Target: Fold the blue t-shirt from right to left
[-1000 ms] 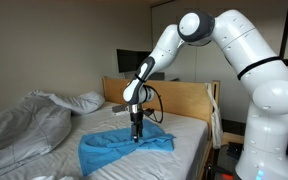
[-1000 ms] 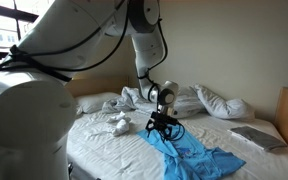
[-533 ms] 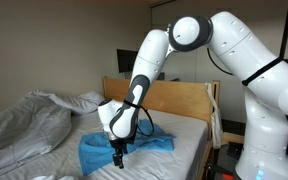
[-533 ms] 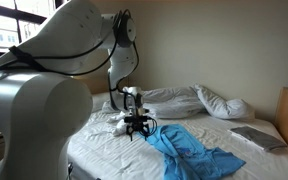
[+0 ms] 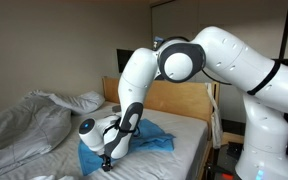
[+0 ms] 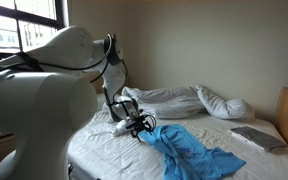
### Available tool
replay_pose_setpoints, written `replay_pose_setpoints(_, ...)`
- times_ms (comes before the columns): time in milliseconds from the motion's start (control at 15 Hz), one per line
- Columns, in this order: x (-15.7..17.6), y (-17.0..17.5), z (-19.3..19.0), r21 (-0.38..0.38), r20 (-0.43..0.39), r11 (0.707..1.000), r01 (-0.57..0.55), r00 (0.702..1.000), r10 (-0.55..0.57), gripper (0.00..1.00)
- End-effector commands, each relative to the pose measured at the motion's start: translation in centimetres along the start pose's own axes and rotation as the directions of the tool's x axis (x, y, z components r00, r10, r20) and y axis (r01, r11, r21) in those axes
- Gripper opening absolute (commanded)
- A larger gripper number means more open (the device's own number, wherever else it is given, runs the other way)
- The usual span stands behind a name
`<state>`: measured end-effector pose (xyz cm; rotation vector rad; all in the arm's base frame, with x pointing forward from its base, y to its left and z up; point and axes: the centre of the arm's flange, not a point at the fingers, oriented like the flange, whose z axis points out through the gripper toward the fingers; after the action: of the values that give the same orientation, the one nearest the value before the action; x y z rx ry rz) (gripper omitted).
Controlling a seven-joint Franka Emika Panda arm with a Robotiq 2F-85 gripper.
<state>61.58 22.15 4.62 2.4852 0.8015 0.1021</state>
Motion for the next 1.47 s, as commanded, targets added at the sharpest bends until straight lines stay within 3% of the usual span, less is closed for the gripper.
replay_pose_setpoints(0, 3.1, -0.9, 1.5, -0.122, -0.034, 0.992, 0.017, 0.999, -0.022, 1.0)
replay_pose_setpoints(333, 5.7, -2.6, 2.2, -0.14, -0.092, 0.989, 0.051, 0.994, -0.065, 1.0)
replay_pose_setpoints(933, 7.0, -3.4, 4.6, -0.26, -0.126, 0.961, 0.092, 0.984, -0.128, 1.0)
replay_pose_setpoints(1000, 7.1, -3.2, 4.6, -0.265, -0.122, 0.96, 0.093, 0.984, -0.129, 0.75)
replay_pose_setpoints(1133, 7.2, -2.8, 4.5, -0.276, -0.096, 0.957, 0.093, 0.988, -0.124, 0.69)
replay_pose_setpoints(1400, 6.9, -1.6, 4.0, -0.254, 0.001, 0.961, 0.109, 0.994, -0.113, 0.41)
